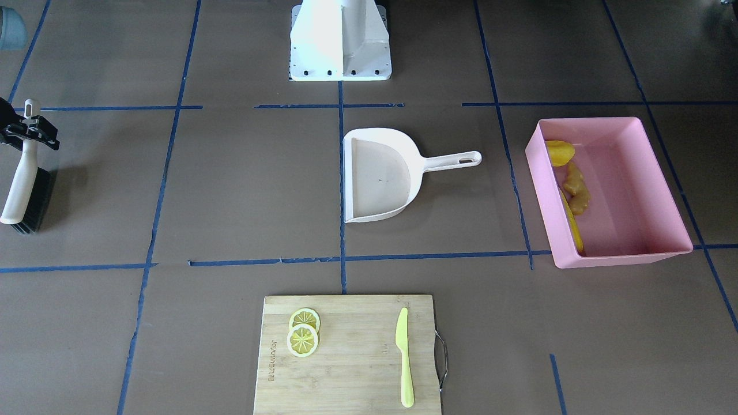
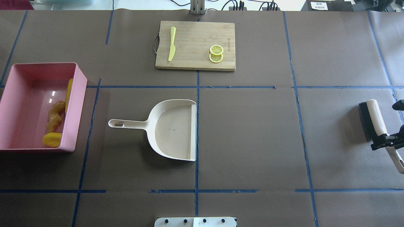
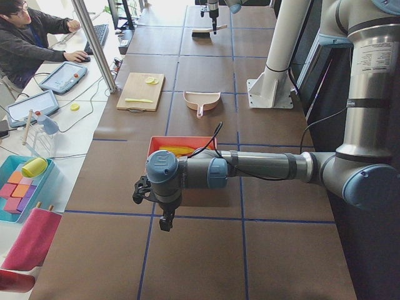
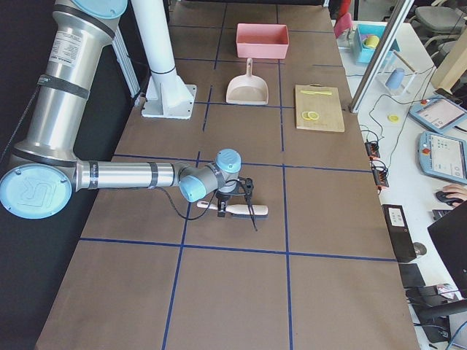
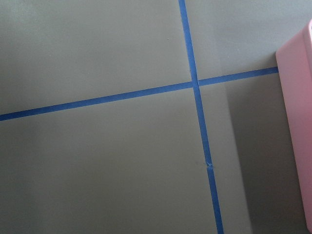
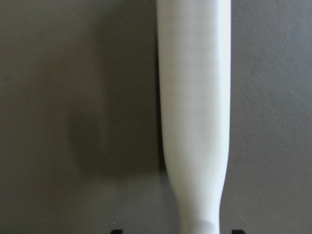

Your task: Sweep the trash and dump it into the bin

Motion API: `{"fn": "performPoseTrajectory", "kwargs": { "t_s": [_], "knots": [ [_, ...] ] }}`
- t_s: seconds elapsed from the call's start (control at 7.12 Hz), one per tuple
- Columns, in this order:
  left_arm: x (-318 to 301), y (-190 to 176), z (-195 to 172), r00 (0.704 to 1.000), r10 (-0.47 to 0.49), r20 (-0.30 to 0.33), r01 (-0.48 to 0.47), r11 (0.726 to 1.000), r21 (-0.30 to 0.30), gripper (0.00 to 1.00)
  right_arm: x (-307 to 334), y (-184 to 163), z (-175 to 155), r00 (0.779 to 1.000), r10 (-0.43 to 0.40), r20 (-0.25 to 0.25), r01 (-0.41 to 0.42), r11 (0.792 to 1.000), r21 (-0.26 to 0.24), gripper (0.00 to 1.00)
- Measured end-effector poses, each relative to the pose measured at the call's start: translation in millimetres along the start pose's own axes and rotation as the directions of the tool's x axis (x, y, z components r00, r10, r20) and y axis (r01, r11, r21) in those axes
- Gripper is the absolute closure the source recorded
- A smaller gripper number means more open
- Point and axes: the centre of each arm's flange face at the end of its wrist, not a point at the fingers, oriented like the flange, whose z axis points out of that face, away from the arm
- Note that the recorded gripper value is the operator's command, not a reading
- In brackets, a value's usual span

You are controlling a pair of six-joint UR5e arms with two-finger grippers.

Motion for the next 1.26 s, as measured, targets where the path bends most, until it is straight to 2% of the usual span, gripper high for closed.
{"fn": "performPoseTrajectory", "kwargs": {
  "t_s": [0.14, 0.28, 0.56, 0.7, 0.84, 0.98, 1.26],
  "knots": [
    [1, 1, 0, 1.000, -0.001, 0.000, 0.001, 1.000, 0.001, 0.00, -14, 0, -25, 1.000, -0.017, 0.019, 0.017, 0.999, 0.028, 0.00],
    [2, 1, -1, 1.000, -0.002, -0.001, 0.002, 1.000, 0.002, 0.00, -11, -1, -51, 0.999, -0.049, 0.017, 0.048, 0.998, 0.052, 0.00],
    [1, 2, 0, 1.000, -0.004, 0.000, 0.004, 1.000, 0.000, 0.00, 54, -14, -110, 0.986, -0.160, -0.055, 0.164, 0.983, 0.086, 0.00],
    [0, 5, 2, 1.000, -0.004, 0.000, 0.004, 1.000, -0.003, 0.00, 95, -14, -138, 0.976, -0.197, -0.089, 0.204, 0.976, 0.080, 0.00],
    [-1, 7, 3, 1.000, -0.005, -0.001, 0.005, 1.000, -0.005, 0.00, 132, -6, -155, 0.976, -0.191, -0.104, 0.198, 0.977, 0.072, 0.00],
    [-1, 7, 4, 1.000, -0.005, -0.001, 0.005, 1.000, -0.006, 0.00, 167, 9, -159, 0.984, -0.144, -0.109, 0.151, 0.987, 0.062, 0.00],
    [2, 5, 1, 1.000, 0.005, -0.004, -0.005, 1.000, 0.001, 0.00, 204, 33, -150, 0.991, -0.066, -0.118, 0.072, 0.997, 0.042, 0.00]
  ]
}}
